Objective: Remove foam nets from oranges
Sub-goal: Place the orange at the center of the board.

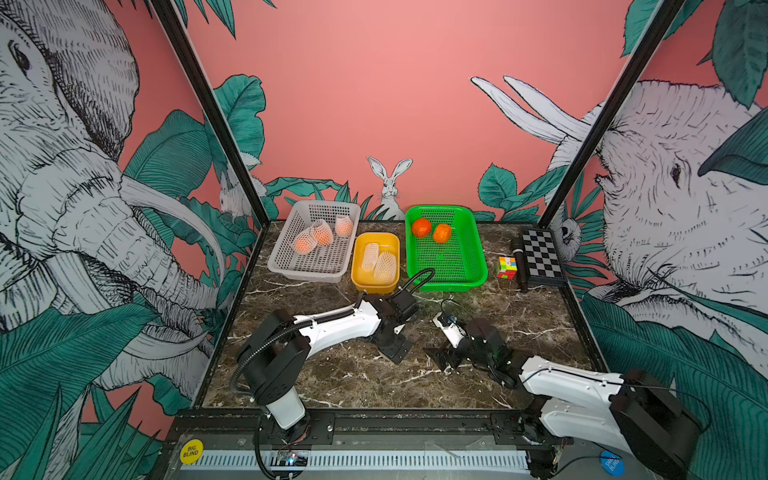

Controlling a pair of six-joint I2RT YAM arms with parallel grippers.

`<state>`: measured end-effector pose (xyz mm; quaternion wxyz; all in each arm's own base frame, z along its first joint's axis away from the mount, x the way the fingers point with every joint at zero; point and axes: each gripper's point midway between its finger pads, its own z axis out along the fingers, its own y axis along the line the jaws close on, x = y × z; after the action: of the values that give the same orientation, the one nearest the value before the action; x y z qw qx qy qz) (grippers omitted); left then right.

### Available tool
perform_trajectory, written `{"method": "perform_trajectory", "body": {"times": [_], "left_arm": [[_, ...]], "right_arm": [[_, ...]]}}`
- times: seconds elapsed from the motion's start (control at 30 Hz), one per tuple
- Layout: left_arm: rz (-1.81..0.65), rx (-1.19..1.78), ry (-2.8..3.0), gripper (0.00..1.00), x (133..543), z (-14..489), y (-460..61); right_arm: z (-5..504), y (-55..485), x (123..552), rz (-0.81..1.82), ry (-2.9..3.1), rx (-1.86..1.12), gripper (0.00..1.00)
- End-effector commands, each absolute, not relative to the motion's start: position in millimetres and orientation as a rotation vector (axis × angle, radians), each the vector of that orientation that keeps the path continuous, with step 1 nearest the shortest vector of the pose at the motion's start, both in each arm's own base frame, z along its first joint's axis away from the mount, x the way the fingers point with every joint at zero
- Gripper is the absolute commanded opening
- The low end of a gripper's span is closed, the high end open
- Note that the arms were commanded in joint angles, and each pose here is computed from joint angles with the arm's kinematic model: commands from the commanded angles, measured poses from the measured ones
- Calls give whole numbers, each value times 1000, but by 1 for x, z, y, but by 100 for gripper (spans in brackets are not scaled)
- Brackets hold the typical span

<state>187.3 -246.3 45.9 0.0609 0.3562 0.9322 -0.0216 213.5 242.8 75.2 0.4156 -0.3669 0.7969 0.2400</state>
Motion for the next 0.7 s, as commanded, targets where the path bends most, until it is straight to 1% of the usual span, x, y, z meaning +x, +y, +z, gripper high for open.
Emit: {"method": "perform_trajectory", "body": {"times": [0.0, 0.17, 0.37, 0.67], "left_arm": [[-119, 1106, 2774, 99, 184, 46, -247], [-148, 1109, 2746, 99, 182, 43, -247], [-177, 1134, 2706, 99, 182, 44, -249], [-178, 1159, 2682, 99, 184, 47, -251]], "right_arm": [[88, 255, 214, 720, 1955, -878, 98], [89, 265, 218, 834, 1978, -817, 94], [95, 285, 216, 1022, 1937, -805, 86], [103, 302, 222, 1139, 1918, -771, 82]]}}
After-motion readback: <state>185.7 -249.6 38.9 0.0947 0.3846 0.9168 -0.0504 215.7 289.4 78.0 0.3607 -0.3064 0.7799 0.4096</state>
